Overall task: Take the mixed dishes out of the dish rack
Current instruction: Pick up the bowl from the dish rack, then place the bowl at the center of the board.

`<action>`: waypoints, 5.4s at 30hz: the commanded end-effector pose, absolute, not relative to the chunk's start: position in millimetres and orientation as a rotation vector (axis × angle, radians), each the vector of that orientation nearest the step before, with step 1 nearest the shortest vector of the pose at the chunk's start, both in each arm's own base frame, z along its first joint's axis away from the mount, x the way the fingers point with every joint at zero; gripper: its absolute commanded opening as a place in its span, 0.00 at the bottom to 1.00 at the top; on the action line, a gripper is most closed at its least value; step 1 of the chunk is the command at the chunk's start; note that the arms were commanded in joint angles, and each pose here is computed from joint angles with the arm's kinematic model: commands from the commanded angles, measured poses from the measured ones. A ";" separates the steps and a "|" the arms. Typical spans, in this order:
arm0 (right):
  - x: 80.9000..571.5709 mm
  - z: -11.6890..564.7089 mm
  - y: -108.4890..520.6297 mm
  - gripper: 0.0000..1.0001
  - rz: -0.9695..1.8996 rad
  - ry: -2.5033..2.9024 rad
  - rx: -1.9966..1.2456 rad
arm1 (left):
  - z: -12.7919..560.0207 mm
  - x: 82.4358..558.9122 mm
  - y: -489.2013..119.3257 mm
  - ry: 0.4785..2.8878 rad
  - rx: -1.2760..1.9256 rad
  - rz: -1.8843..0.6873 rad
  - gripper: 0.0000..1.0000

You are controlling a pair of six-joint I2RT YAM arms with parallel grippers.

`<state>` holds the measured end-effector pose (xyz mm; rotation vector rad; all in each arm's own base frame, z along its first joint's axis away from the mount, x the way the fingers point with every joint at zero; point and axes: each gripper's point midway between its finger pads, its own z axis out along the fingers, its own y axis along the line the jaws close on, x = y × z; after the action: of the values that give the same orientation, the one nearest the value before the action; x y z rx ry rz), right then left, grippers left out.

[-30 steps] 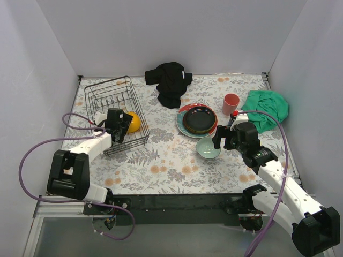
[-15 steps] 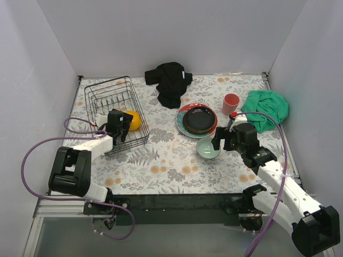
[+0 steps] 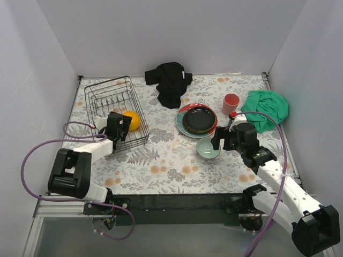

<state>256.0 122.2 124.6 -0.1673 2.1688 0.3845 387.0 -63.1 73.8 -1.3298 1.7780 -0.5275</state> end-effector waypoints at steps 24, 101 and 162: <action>261.4 128.3 127.2 0.96 0.404 2.140 -0.197 | 72.8 373.5 -51.3 1.806 -1.267 -0.436 0.82; 260.6 124.8 133.2 0.95 0.432 2.153 -0.226 | 189.5 379.8 -31.4 1.726 -0.850 -0.291 0.42; 188.0 236.2 239.1 0.91 1.237 1.772 -0.923 | 200.5 169.8 -303.2 1.230 1.390 -0.028 0.51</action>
<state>201.5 224.1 207.2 -0.7632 1.9536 1.1220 169.3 -303.8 187.5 1.3860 1.3082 -0.1099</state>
